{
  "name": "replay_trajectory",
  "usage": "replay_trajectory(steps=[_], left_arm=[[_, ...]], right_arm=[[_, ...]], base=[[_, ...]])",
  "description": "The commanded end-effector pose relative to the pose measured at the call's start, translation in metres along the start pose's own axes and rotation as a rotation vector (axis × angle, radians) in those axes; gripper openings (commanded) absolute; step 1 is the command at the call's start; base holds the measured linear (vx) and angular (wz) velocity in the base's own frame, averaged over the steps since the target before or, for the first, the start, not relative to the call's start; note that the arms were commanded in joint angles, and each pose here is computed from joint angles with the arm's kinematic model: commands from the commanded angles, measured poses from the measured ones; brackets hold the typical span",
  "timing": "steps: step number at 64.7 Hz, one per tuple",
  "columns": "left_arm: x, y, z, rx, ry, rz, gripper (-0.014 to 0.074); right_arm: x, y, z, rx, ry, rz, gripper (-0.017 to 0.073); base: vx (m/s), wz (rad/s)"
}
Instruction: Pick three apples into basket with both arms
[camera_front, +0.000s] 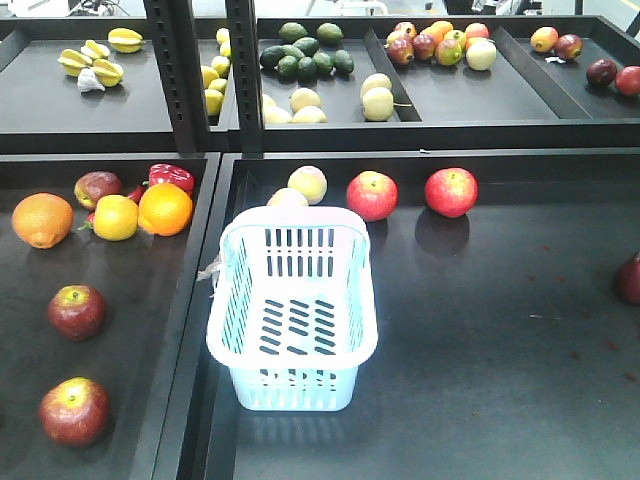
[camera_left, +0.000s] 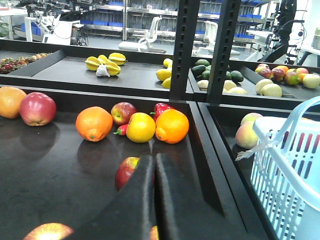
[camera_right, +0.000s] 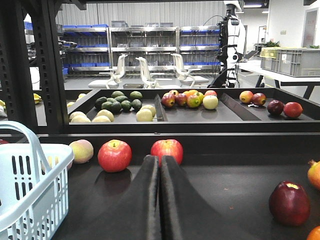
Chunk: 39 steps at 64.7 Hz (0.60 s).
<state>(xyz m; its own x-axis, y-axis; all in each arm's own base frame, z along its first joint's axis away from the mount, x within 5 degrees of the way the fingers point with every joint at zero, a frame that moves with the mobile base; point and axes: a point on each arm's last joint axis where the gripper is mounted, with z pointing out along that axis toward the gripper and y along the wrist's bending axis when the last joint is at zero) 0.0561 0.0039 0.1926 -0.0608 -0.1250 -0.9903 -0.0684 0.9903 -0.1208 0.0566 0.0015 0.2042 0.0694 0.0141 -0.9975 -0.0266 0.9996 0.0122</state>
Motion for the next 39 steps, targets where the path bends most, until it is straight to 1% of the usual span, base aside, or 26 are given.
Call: replay_trajectory(steps=[1,39], left_arm=[[0.0000,-0.0006,0.0001,0.014,-0.070,-0.013,-0.0006],[-0.0001,-0.0006,0.0001,0.015,-0.071,-0.013,-0.0006]], right_arm=[[-0.0022,0.0001,-0.0007,0.001,-0.069,-0.008,-0.0005],[-0.0022,0.0001,-0.0007,0.001,-0.069,-0.008,-0.0005]], base=[[0.00,0.00],[0.00,0.00]])
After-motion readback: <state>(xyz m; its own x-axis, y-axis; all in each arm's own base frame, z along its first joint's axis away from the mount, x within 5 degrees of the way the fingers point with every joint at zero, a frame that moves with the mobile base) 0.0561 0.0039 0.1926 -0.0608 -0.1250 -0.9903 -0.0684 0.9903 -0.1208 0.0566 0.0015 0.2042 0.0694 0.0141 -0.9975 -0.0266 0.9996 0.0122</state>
